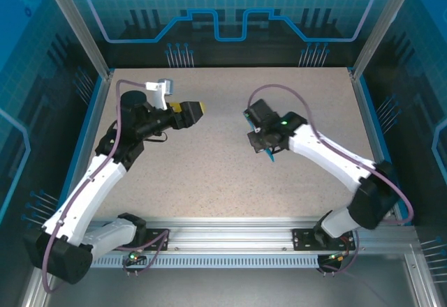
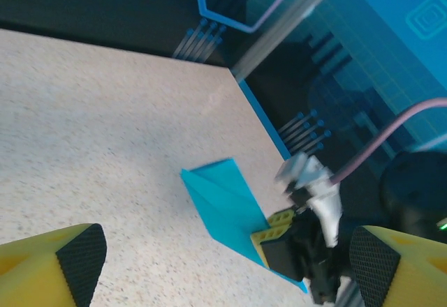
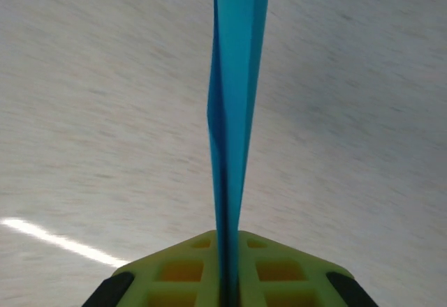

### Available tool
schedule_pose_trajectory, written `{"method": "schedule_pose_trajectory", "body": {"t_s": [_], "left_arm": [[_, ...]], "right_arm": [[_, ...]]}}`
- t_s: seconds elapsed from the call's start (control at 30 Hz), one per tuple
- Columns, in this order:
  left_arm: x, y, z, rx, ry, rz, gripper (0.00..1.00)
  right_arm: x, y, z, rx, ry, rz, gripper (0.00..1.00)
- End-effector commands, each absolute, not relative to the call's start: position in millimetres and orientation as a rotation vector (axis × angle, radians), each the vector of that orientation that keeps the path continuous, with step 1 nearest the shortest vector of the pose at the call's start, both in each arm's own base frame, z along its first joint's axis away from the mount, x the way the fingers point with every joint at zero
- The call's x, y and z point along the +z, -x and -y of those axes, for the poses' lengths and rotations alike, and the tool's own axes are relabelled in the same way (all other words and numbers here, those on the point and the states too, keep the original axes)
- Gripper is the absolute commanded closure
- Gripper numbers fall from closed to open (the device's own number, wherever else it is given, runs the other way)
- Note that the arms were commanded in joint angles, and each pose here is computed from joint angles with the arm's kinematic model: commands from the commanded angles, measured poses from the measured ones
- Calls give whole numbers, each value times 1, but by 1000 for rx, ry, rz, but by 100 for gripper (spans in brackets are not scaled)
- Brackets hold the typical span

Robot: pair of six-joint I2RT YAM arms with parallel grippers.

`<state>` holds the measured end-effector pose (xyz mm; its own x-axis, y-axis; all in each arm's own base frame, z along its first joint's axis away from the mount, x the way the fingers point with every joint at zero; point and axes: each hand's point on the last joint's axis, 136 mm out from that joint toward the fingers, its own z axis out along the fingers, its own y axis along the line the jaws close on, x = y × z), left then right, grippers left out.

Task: Fold a paper plane with a square sheet of paper (fold left side to right side)
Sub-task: Turn over the paper at the center of the table.

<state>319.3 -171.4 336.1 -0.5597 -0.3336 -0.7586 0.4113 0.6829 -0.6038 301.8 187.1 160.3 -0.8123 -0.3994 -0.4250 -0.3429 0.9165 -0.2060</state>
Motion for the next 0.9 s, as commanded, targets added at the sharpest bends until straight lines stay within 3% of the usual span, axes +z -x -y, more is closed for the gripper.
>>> {"method": "schedule_pose_trajectory", "body": {"t_s": [0.0, 0.27, 0.5, 0.67, 0.87], "left_arm": [[338, -326, 149, -845, 19, -1904, 7], [337, -326, 146, -832, 37, -1911, 7], [328, -331, 148, -838, 54, -1951, 7], [316, -338, 152, -862, 88, -2003, 7], [292, -351, 153, -894, 169, -2096, 7]], "right_arm": [[155, -299, -139, -836, 679, -2550, 87], [107, -301, -176, -1233, 999, -2450, 85], [47, -275, -211, -1105, 1262, -2591, 80], [33, -254, -230, -828, 1289, -2735, 56], [52, -242, -237, -565, 1218, -2788, 22]]}}
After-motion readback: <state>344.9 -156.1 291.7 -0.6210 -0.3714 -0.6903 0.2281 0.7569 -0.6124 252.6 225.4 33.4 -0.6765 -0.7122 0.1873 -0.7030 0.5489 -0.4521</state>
